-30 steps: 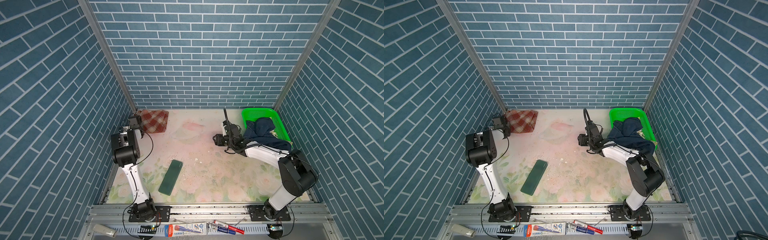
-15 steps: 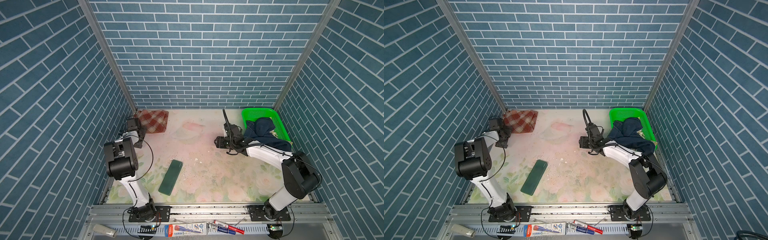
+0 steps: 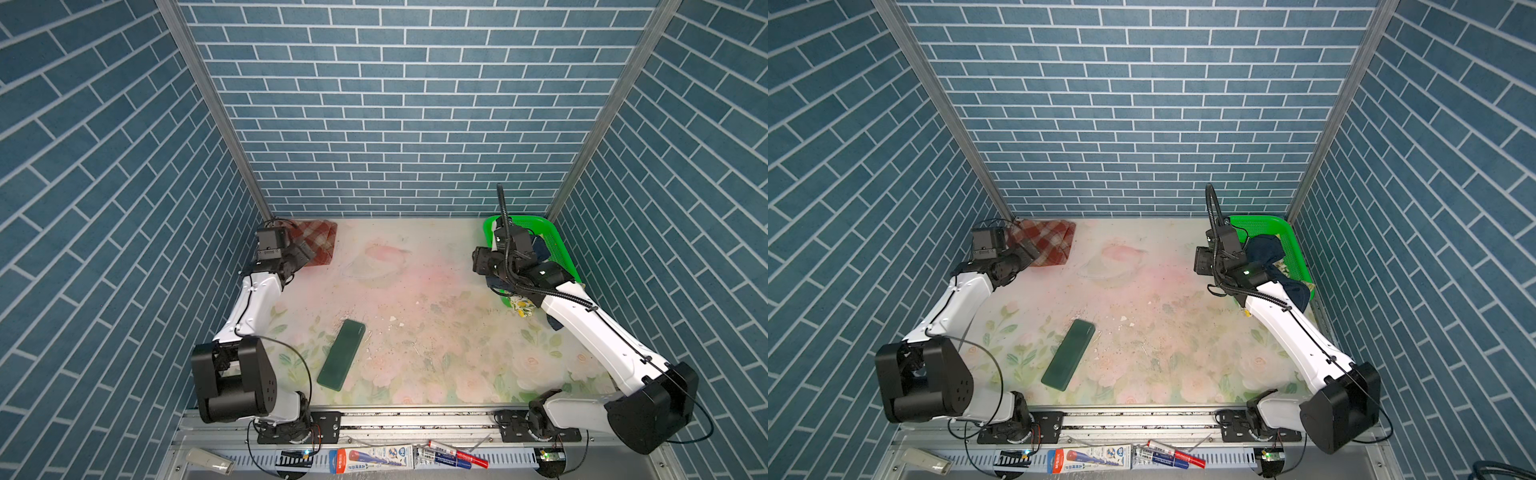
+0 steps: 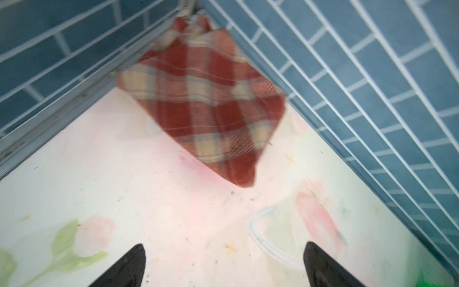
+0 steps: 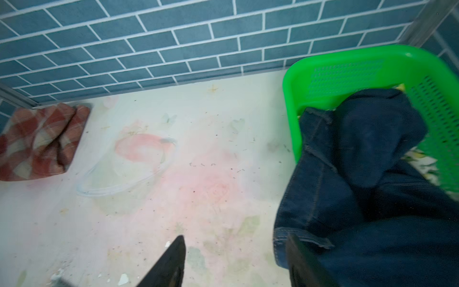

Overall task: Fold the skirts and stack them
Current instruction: 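Set the skirt down and open the left gripper while the right reaches to the basket, then grasp the dark denim garment in the green basket with the right gripper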

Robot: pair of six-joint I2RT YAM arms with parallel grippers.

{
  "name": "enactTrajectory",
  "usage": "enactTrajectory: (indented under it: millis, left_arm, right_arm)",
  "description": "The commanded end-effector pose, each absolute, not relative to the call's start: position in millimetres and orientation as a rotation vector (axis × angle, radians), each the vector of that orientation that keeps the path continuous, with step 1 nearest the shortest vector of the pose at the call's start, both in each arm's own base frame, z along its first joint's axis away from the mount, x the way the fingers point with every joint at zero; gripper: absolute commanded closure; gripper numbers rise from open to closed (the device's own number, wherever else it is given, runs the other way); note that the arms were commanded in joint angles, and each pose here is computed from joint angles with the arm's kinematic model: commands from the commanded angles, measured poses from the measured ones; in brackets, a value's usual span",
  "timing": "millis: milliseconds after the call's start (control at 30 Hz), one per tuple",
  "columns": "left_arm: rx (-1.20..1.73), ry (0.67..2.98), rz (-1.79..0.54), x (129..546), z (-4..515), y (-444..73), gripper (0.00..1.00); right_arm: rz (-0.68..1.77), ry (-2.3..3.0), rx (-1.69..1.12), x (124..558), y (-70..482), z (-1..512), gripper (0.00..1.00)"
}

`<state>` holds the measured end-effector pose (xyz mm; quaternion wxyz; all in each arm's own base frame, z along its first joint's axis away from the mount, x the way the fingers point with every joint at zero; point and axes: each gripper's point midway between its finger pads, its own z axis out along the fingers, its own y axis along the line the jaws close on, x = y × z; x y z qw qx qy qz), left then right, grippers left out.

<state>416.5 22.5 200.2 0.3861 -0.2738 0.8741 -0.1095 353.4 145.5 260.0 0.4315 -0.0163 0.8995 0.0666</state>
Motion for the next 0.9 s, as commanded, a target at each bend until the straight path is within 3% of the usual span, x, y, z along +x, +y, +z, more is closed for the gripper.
enactTrajectory:
  millis: [0,133,233,567,633,667,733,767,867]
  left_arm:
    - [-0.317,2.362,-0.231,407.6,214.7,-28.1,0.01]
    - [-0.037,2.405,-0.309,410.6,223.4,-88.4,0.01]
    - [0.005,2.403,-0.441,408.1,221.8,-110.4,0.01]
    - [0.001,2.384,-0.539,394.5,218.9,-119.3,0.02]
    - [0.005,2.376,-0.549,394.1,220.5,-120.5,0.03]
    - [0.005,2.375,-0.554,394.0,220.6,-120.7,0.03]
    - [0.006,2.373,-0.557,393.5,221.8,-121.2,0.03]
    - [0.007,2.371,-0.557,393.0,223.2,-121.1,0.03]
    - [0.012,2.356,-0.555,391.3,228.1,-120.1,0.03]
  right_arm:
    - [-0.121,2.353,-0.173,334.7,112.9,245.8,0.36]
    - [-0.177,2.418,-0.231,331.9,112.1,228.6,0.36]
    - [-0.225,2.457,-0.263,338.8,113.9,212.2,0.36]
    - [-0.562,2.511,-0.311,378.1,103.3,166.0,0.37]
    - [-0.636,2.495,-0.315,385.2,98.2,165.5,0.46]
    - [-0.658,2.493,-0.319,387.4,96.4,166.9,0.57]
    - [-0.712,2.485,-0.317,389.7,90.1,174.3,0.91]
    - [-0.72,2.481,-0.311,390.6,87.3,178.8,1.0]
    - [-0.683,2.445,-0.25,388.7,76.3,204.7,1.0]
